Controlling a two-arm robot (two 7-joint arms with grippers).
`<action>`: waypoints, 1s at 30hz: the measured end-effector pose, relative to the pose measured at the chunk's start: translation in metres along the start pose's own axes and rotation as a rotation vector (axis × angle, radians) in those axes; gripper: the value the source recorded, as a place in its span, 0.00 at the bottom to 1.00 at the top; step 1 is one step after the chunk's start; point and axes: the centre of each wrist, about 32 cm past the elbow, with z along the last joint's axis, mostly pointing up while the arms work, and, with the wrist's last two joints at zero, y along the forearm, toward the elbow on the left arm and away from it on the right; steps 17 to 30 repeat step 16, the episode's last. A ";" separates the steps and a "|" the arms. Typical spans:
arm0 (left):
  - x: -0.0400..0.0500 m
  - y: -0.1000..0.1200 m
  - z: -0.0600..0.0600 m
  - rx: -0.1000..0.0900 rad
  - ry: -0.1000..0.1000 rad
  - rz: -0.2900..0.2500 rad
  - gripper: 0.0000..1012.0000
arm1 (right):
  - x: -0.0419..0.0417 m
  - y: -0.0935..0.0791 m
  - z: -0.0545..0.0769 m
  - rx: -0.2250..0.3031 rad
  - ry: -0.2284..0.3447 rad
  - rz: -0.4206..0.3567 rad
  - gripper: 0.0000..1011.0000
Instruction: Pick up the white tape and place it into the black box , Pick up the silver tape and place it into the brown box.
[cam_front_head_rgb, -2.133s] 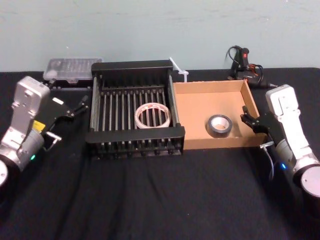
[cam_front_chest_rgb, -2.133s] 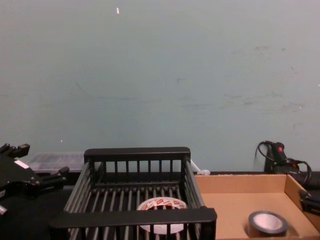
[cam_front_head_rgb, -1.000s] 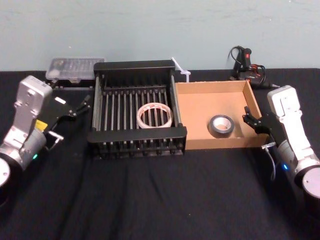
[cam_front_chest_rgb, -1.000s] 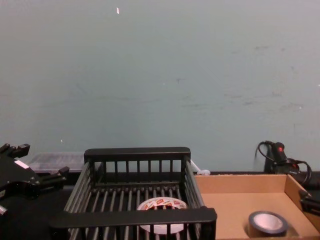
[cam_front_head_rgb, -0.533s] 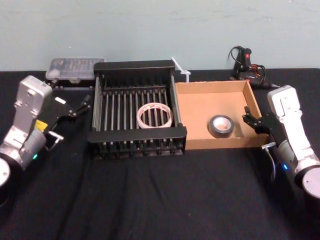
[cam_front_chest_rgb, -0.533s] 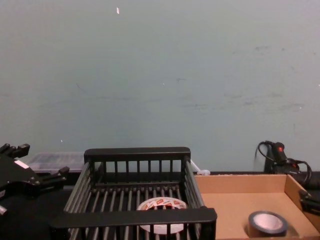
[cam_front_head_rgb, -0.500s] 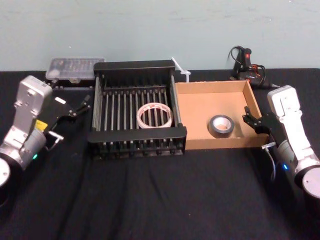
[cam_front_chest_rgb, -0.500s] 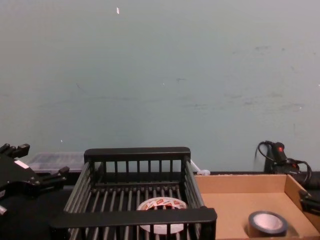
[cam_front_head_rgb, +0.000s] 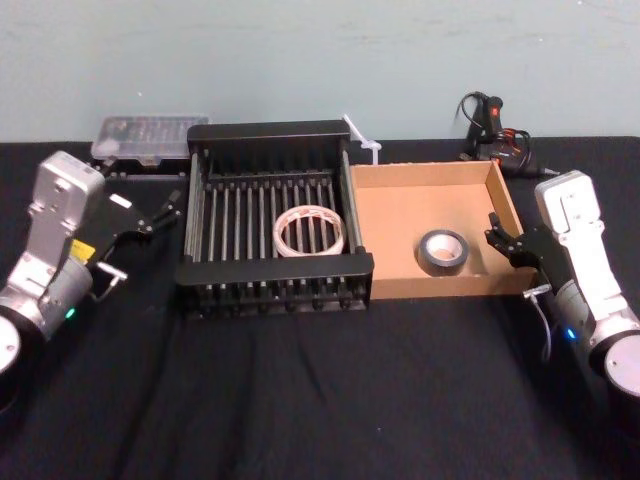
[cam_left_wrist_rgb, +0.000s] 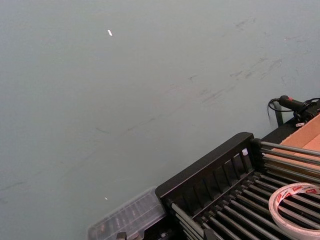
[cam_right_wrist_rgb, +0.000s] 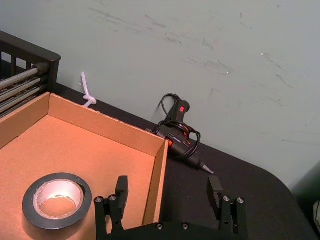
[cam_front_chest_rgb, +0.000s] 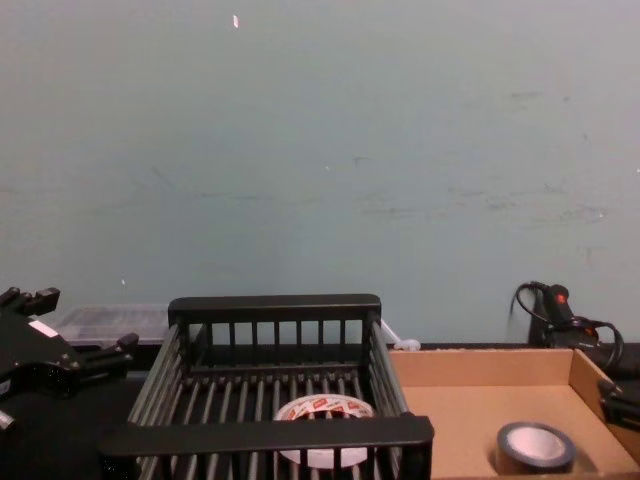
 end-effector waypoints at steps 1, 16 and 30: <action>0.0000 0.000 0.000 0.000 0.000 0.000 0.99 | 0.0000 0.000 0.000 0.000 0.000 0.000 0.99; 0.0000 0.000 0.000 0.000 0.000 0.000 0.99 | 0.0000 0.000 0.000 0.000 0.000 0.000 0.99; 0.0000 0.000 0.000 0.000 0.000 0.000 0.99 | 0.0000 0.000 0.000 0.000 0.000 0.000 0.99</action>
